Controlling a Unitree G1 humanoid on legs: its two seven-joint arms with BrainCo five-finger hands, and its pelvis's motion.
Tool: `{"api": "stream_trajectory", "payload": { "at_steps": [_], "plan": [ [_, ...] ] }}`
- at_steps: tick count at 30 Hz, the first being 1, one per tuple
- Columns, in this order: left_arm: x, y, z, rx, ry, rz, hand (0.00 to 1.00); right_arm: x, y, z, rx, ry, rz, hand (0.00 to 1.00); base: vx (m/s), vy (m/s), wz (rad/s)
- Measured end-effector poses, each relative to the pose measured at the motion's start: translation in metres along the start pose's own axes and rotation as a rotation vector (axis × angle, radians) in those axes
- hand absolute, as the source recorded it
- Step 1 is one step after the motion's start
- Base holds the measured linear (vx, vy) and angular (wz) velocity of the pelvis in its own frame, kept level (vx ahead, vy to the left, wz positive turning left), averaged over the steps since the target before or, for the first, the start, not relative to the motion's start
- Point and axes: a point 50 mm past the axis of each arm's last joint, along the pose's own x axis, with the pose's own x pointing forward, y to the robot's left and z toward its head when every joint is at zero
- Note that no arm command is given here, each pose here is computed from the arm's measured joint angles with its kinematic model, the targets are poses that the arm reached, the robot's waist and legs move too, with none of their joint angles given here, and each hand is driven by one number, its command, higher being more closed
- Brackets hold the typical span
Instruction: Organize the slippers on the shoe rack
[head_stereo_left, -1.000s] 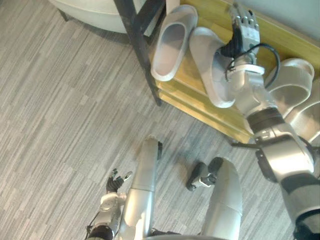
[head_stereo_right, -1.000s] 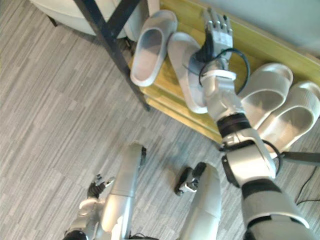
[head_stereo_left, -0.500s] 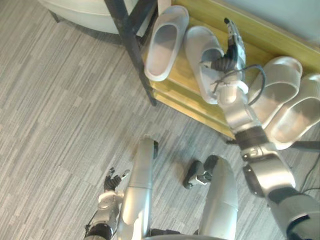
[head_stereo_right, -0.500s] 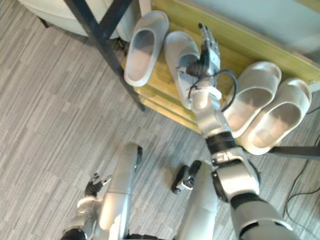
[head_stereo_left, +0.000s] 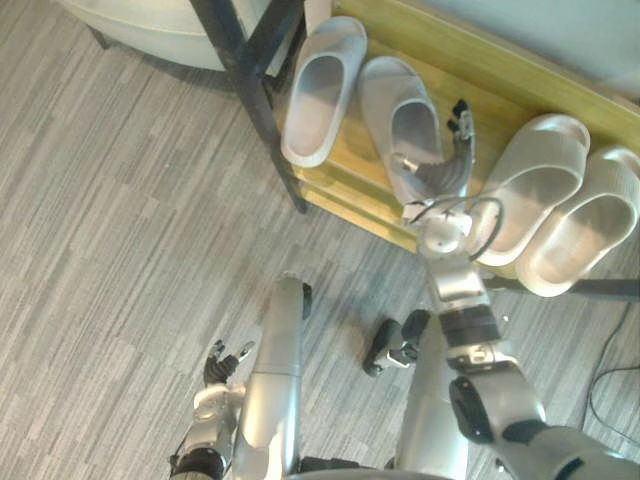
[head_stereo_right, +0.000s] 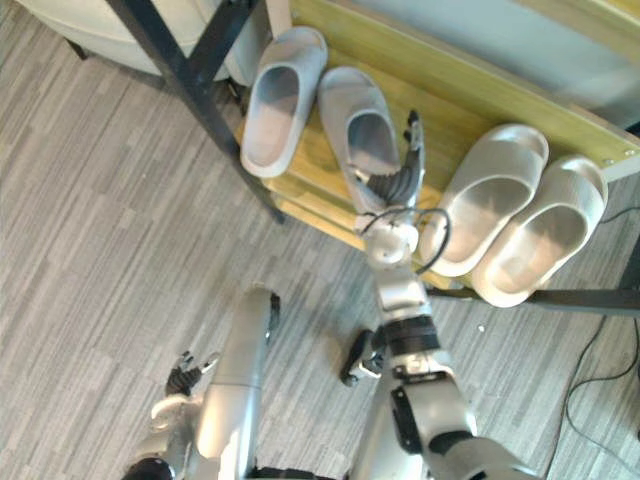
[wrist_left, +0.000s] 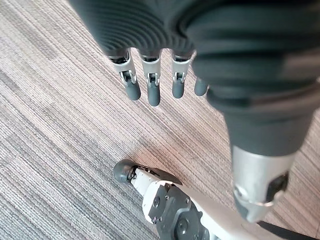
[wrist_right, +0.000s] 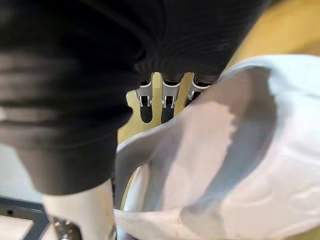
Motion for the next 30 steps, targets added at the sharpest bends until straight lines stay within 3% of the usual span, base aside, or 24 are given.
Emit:
{"api": "stream_trajectory", "payload": {
  "at_steps": [14,30],
  "plan": [
    [0.001,0.005,0.0,-0.03,0.015,0.029,0.0,-0.015,0.007,-0.013,0.35,0.116,0.055,0.0,0.0,0.005,-0.02],
    [0.002,0.004,0.001,-0.016,0.026,0.032,0.0,-0.028,0.041,-0.008,0.51,0.194,0.191,0.0,0.0,0.0,0.0]
  ]
}}
